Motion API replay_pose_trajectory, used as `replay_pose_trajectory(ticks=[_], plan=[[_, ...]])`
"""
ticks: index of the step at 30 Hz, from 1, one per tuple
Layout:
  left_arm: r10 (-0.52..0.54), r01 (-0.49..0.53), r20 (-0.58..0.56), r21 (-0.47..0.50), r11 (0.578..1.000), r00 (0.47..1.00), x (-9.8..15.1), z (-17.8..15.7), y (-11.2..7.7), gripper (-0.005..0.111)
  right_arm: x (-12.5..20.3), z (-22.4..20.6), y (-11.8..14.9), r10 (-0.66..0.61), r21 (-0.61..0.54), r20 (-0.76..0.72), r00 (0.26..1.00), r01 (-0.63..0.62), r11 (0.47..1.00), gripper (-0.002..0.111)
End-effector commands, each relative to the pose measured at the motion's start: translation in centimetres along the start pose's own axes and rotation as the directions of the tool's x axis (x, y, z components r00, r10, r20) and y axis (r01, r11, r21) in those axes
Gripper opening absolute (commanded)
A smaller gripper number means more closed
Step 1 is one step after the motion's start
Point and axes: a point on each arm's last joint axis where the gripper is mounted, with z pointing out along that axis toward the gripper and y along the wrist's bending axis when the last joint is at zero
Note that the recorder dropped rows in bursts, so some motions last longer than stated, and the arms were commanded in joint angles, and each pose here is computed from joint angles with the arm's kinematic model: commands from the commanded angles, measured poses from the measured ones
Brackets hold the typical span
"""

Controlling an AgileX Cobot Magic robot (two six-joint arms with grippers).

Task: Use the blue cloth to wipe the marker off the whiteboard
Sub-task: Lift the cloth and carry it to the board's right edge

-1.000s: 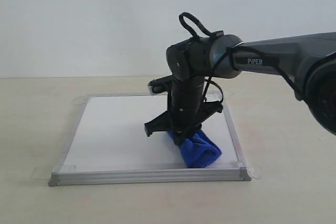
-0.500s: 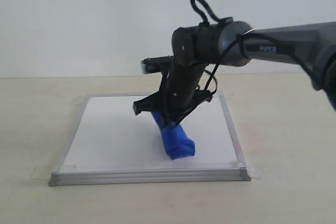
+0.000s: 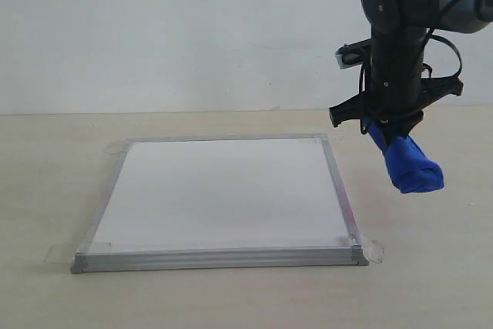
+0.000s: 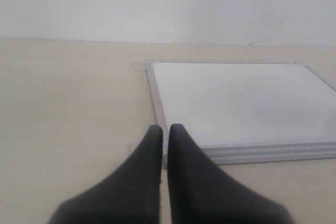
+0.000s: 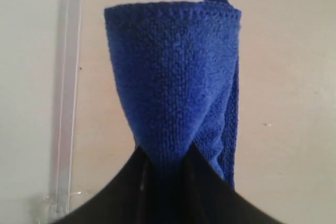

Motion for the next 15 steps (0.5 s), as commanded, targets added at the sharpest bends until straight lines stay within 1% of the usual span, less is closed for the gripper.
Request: replay_pose_trajectory(ticks=[1, 4, 7, 9, 15], plan=[[0.001, -0.001, 0.004, 0.002, 1.000, 1.000, 0.1, 0.0, 0.0, 0.004, 0.2, 0.4, 0.2, 0.026, -0.038, -0.031, 0.999, -0.028, 0.999, 0.000], [0.001, -0.001, 0.004, 0.002, 1.000, 1.000, 0.1, 0.0, 0.0, 0.004, 0.1, 1.5, 0.6, 0.027, -0.052, -0.056, 0.998, -0.030, 0.998, 0.000], [0.001, -0.001, 0.004, 0.002, 1.000, 1.000, 0.1, 0.0, 0.0, 0.004, 0.2, 2.7, 0.9, -0.010, -0.049, -0.081, 0.997, 0.006, 0.999, 0.000], [0.001, -0.001, 0.004, 0.002, 1.000, 1.000, 0.1, 0.0, 0.0, 0.004, 0.2, 3.4, 1.2, -0.009, -0.061, -0.096, 0.995, 0.003, 0.998, 0.000], [0.001, -0.001, 0.004, 0.002, 1.000, 1.000, 0.1, 0.0, 0.0, 0.004, -0.3, 4.8, 2.2, 0.005, -0.124, -0.059, 0.998, -0.012, 0.992, 0.000]])
